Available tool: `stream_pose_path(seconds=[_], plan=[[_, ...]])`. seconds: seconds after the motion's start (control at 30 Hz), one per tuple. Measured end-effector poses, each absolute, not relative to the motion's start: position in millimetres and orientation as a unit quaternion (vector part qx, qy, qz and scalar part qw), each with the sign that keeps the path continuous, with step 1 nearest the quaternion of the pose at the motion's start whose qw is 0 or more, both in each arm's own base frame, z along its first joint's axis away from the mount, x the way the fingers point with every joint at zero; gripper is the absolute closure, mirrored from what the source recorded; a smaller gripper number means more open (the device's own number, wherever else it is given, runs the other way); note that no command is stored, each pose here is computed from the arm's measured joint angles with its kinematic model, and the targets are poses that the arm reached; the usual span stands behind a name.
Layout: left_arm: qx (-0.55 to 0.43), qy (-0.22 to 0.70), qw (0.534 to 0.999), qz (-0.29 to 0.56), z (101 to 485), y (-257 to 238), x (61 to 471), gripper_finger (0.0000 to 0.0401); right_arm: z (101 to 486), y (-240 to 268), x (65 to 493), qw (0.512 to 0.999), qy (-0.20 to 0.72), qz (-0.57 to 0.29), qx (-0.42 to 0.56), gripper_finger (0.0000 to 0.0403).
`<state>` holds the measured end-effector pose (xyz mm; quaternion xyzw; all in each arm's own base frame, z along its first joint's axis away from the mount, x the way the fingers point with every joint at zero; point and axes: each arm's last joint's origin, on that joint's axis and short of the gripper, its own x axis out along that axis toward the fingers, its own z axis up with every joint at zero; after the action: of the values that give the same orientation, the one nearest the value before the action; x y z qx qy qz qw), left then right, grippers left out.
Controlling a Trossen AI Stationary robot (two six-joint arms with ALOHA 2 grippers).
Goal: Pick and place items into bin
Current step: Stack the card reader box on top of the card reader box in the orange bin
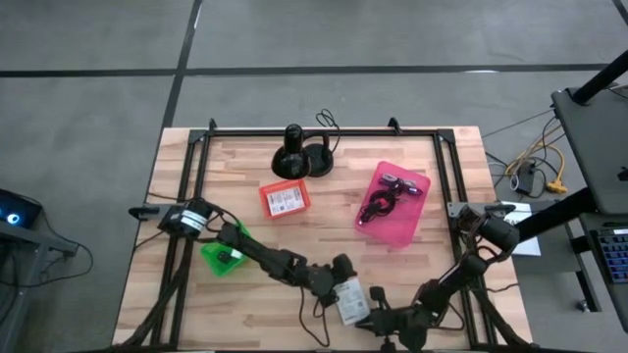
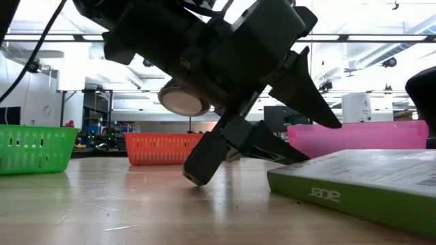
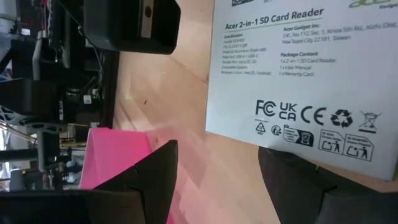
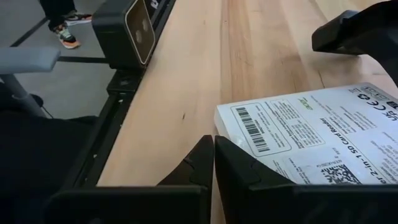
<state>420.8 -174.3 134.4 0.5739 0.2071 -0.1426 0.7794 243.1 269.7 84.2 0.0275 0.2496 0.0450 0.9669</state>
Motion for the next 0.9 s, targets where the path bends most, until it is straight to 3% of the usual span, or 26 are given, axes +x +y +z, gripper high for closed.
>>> stream_pose_path(seconds=[0.43,0.9], plan=[[0.504,0.212,0.820,-0.168,133.6,-174.1,420.8,0.0193,83.2,269.3,241.9,0.965,0.258,0.049,0.019,0.0394],[0.488,0.221,0.826,-0.175,132.2,-171.4,420.5,0.0193,86.4,271.8,244.3,0.965,0.252,0.054,-0.059,0.0392]])
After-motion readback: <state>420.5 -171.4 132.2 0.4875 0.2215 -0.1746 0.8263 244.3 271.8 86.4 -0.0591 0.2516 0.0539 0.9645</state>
